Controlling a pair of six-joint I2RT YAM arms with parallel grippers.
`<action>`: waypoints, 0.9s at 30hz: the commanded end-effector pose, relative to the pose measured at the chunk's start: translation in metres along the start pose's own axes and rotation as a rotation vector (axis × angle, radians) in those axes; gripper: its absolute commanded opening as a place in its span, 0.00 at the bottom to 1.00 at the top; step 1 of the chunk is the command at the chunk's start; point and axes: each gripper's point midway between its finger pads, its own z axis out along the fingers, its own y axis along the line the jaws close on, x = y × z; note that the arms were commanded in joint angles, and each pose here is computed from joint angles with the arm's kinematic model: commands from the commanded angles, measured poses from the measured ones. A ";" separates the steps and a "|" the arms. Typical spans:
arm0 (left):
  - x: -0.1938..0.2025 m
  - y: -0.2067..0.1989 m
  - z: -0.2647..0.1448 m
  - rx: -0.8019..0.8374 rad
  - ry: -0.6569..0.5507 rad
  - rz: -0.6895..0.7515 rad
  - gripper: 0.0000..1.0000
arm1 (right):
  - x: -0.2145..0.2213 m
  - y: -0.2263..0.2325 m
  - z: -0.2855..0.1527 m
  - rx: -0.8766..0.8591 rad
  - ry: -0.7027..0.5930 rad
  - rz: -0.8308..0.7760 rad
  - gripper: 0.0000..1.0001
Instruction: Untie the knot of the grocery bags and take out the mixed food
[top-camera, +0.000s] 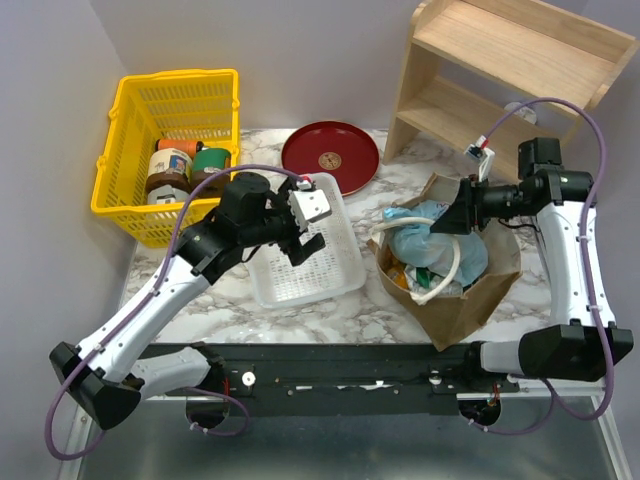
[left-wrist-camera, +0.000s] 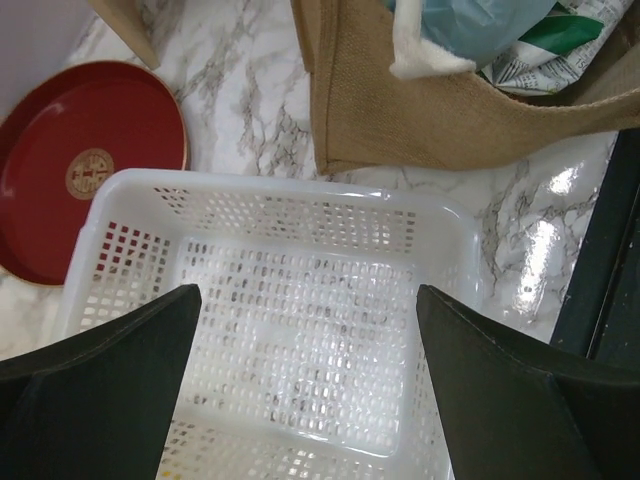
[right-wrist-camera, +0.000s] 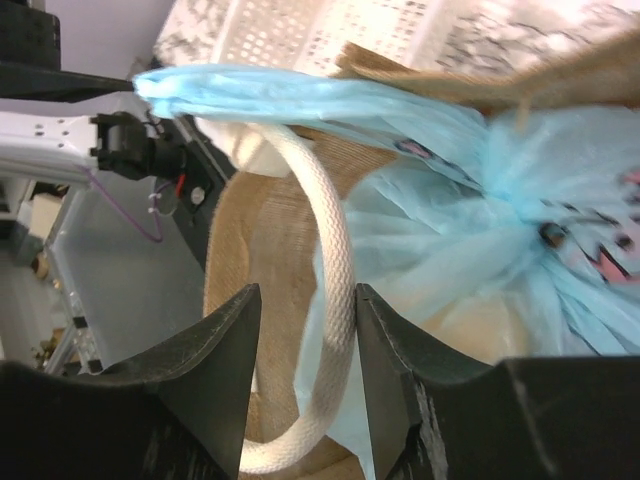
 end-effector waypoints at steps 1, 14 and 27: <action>-0.010 0.027 -0.044 -0.141 0.072 0.191 0.99 | 0.003 0.064 0.001 -0.174 0.055 0.010 0.51; 0.015 0.068 -0.077 -0.374 0.149 0.216 0.99 | 0.021 0.194 0.026 -0.482 0.200 -0.242 0.70; 0.006 0.047 -0.072 -0.278 0.068 0.170 0.99 | -0.069 0.109 0.060 0.041 0.040 -0.489 0.72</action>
